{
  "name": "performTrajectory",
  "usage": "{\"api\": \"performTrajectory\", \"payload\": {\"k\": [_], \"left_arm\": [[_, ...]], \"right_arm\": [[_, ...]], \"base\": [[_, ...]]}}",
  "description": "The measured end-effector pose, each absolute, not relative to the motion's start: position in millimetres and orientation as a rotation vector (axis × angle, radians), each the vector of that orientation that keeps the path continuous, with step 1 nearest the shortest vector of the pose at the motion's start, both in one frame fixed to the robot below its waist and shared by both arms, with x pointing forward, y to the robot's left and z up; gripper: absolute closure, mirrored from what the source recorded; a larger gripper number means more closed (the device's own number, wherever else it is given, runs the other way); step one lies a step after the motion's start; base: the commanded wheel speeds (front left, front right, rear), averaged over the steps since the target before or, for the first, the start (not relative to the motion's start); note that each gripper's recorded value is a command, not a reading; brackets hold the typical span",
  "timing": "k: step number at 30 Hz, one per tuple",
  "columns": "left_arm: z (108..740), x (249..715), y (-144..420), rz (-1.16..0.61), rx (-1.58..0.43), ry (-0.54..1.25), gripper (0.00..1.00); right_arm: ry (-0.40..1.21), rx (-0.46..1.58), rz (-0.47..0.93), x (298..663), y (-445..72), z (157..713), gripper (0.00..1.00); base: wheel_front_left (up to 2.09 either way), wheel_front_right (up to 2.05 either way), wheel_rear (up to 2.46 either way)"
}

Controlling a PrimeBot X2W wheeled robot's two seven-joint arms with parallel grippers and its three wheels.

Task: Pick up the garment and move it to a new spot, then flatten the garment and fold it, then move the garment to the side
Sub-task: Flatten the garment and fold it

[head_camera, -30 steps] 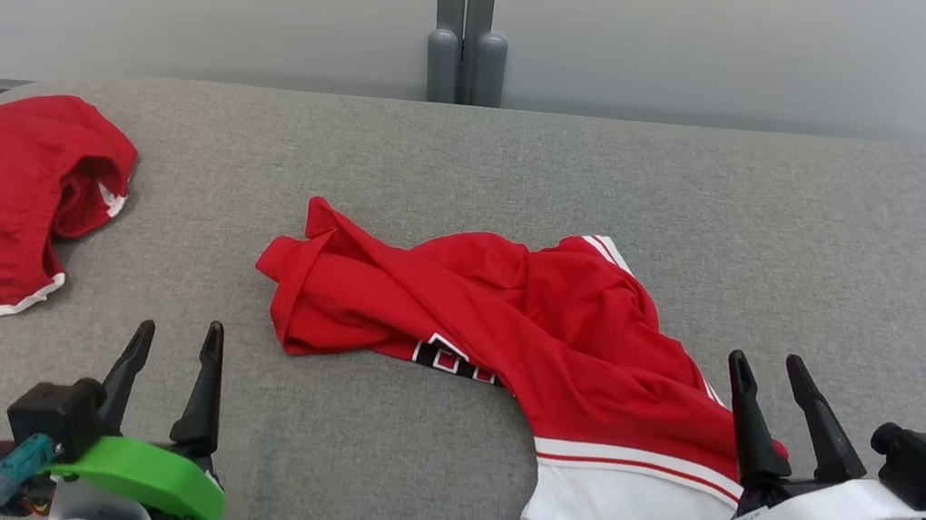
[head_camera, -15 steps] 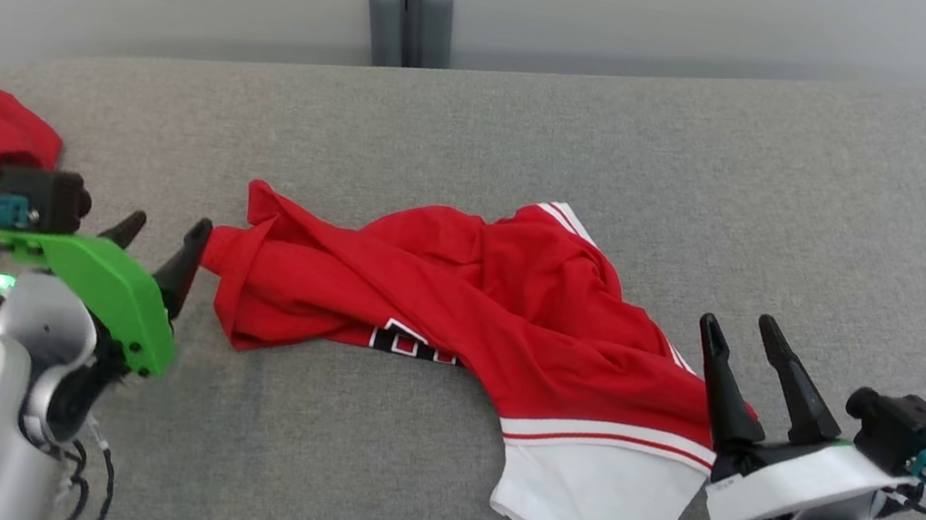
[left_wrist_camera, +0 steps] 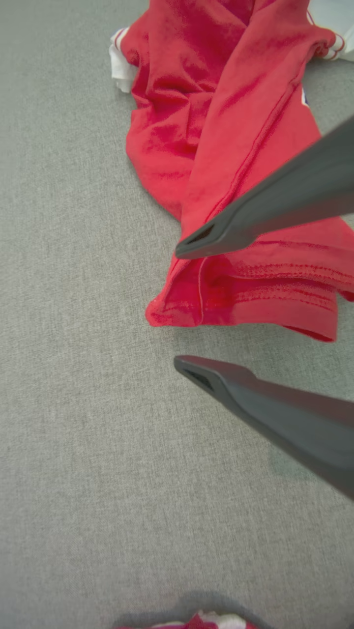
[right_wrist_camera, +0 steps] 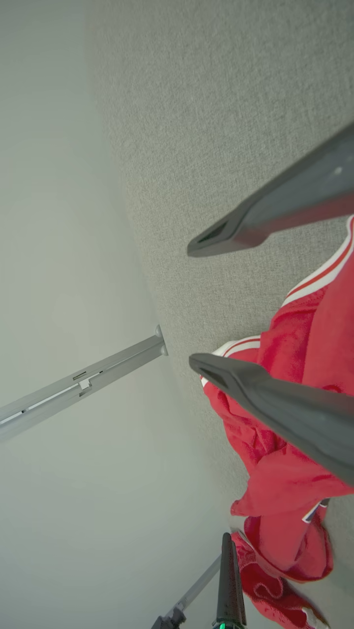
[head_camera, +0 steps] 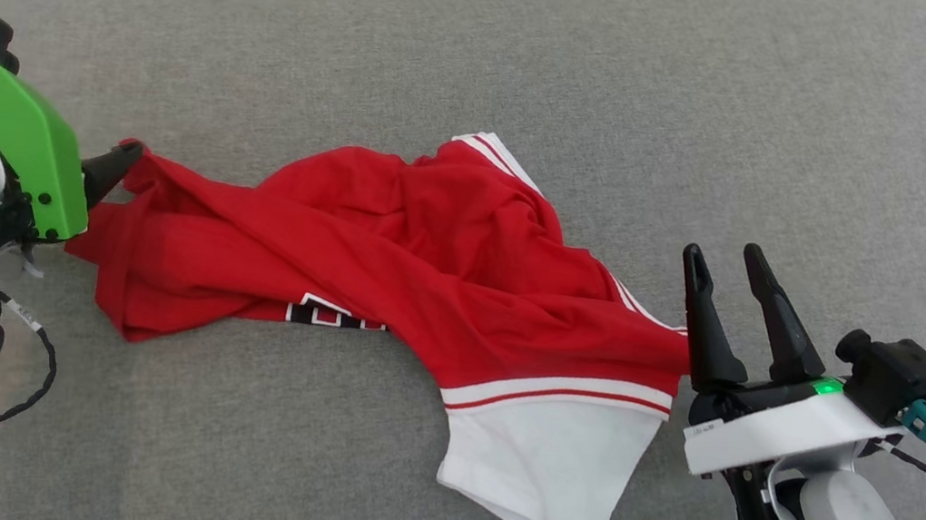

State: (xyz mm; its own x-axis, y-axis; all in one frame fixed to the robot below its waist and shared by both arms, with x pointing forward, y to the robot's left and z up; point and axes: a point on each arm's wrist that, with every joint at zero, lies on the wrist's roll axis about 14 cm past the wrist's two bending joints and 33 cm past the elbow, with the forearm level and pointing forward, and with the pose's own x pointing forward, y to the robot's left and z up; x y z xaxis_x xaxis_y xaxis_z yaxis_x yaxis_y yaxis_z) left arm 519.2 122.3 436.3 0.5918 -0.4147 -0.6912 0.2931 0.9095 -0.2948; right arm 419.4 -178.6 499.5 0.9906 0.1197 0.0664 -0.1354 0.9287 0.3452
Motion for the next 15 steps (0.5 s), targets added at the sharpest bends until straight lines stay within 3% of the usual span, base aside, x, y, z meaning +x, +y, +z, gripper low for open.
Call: {"api": "performTrajectory", "payload": {"k": [14, 15], "left_arm": [[382.7, 531.2, 97.4, -0.458, -0.183, 1.138, 0.00], [380.3, 530.7, 96.1, -0.461, -0.179, 1.149, 0.04]], "right_arm": [[0.004, 0.341, 0.016, 409.6, -208.8, 479.3, 0.00], [0.007, 0.340, 0.012, 409.1, -209.9, 478.4, 0.00]], "base": [[0.00, 0.00, 0.00], [0.00, 0.00, 0.00]]}}
